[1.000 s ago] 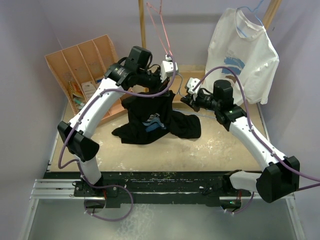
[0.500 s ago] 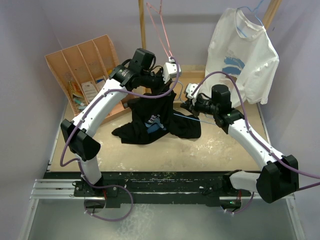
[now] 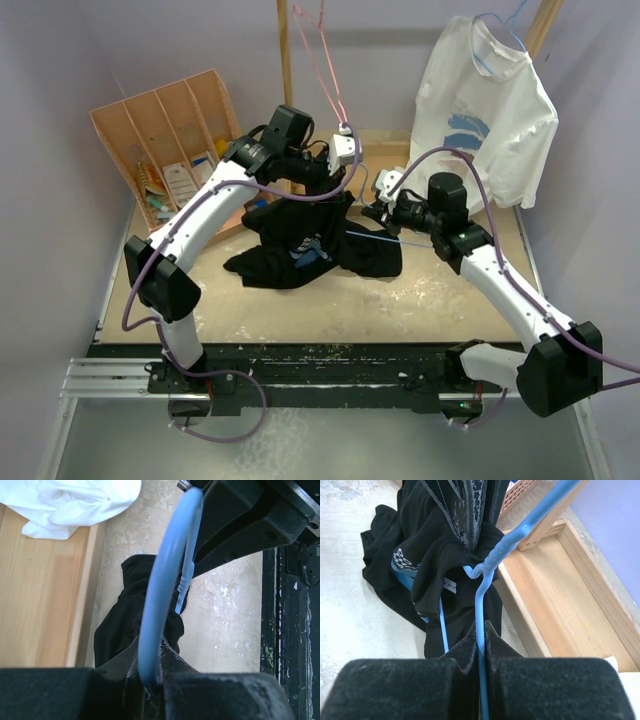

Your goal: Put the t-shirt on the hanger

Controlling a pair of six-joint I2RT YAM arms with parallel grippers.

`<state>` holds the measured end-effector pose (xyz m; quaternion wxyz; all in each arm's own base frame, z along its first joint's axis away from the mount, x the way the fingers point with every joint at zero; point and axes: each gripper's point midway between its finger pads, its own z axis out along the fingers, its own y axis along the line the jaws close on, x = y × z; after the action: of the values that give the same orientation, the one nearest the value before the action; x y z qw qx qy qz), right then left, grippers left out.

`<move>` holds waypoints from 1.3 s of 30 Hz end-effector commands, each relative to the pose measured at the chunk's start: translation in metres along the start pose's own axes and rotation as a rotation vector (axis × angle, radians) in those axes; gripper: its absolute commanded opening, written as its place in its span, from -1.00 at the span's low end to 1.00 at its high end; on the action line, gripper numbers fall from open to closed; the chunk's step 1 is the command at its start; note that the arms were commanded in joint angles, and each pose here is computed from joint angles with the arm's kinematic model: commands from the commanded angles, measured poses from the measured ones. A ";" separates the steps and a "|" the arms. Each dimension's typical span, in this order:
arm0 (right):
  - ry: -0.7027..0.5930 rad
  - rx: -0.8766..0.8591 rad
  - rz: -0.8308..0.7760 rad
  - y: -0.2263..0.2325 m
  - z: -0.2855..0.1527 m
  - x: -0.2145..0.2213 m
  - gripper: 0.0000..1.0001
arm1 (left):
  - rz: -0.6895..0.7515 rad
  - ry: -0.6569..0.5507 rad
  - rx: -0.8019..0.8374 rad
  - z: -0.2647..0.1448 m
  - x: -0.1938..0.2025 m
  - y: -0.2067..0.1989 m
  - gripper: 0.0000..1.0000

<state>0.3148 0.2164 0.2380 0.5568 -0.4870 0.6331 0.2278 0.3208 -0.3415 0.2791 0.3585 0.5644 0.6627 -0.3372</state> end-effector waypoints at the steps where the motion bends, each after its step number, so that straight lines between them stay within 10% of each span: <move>1: -0.101 -0.016 -0.067 0.001 0.001 -0.026 -1.00 | 0.082 -0.093 0.034 -0.015 -0.028 -0.018 -0.77; 31: -0.143 -0.013 -0.072 0.003 0.004 -0.025 -1.00 | 0.075 -0.109 0.070 -0.016 -0.023 -0.029 -0.76; 39: -0.174 -0.020 -0.088 0.006 0.002 -0.032 -1.00 | 0.090 -0.093 0.112 -0.010 -0.011 -0.034 -0.35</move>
<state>0.3130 0.2248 0.2312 0.5721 -0.4910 0.6091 0.2462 0.2957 -0.3387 0.2836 0.3575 0.5791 0.6324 -0.3699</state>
